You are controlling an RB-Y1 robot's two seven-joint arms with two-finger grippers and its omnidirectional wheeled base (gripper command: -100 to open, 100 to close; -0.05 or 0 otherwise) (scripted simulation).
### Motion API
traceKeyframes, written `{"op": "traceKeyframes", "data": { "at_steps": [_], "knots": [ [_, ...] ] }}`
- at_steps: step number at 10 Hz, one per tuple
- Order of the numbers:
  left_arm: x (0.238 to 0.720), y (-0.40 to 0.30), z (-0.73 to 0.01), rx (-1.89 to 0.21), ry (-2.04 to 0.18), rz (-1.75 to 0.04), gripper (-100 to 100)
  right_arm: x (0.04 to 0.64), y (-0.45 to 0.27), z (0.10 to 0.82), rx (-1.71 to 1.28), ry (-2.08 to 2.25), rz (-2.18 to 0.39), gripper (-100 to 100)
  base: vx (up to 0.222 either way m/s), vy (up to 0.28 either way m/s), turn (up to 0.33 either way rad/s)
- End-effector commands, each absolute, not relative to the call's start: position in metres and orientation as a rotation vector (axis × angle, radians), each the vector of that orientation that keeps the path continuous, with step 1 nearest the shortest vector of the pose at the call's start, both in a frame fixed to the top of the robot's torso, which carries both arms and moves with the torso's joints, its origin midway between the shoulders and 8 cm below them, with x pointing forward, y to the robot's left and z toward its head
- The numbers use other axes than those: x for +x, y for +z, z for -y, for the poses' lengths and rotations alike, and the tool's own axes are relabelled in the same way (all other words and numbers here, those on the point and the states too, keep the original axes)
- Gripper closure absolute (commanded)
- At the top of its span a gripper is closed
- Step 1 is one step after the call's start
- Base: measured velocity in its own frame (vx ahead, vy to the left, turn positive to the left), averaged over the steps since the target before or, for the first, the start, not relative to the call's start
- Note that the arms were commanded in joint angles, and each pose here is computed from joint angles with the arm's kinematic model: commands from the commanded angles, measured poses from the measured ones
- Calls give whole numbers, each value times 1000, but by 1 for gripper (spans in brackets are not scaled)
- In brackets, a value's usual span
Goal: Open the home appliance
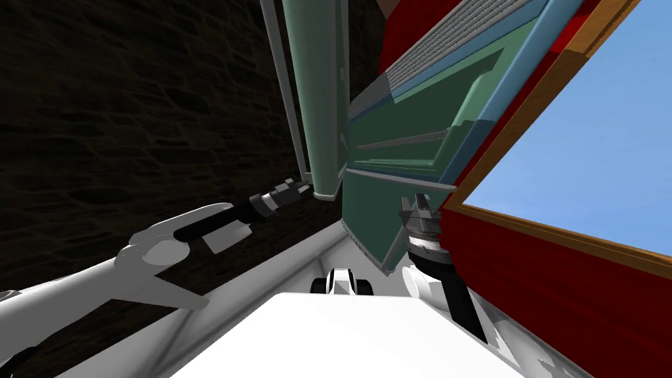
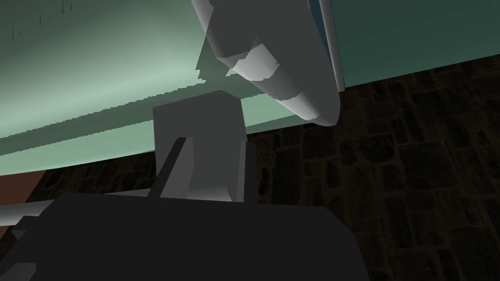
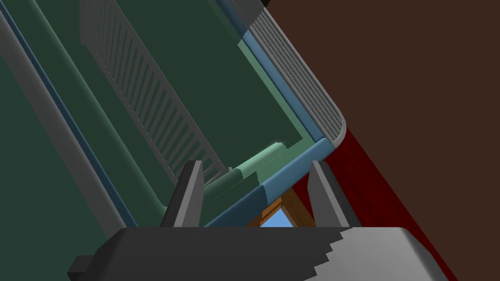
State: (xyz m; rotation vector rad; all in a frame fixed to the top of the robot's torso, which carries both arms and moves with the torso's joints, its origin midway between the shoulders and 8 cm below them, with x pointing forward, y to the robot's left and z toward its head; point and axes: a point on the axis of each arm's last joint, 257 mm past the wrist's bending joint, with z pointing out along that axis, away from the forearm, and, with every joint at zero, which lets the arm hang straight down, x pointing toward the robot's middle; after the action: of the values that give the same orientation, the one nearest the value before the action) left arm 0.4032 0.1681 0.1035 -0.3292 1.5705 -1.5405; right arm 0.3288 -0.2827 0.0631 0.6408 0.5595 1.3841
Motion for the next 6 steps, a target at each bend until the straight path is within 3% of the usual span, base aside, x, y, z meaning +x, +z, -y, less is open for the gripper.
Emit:
{"op": "traceKeyframes", "data": {
  "at_steps": [1, 6],
  "knots": [
    [399, 104, -163, -318, -1552, -1575, 100, 329, 63, 283, 641, 1384, -559, 0, 27, 163, -29],
    [380, 105, -143, -261, -1606, -1598, 100, 329, 63, 283, 641, 1384, -559, 0, 109, 224, -91]
  ]
}}
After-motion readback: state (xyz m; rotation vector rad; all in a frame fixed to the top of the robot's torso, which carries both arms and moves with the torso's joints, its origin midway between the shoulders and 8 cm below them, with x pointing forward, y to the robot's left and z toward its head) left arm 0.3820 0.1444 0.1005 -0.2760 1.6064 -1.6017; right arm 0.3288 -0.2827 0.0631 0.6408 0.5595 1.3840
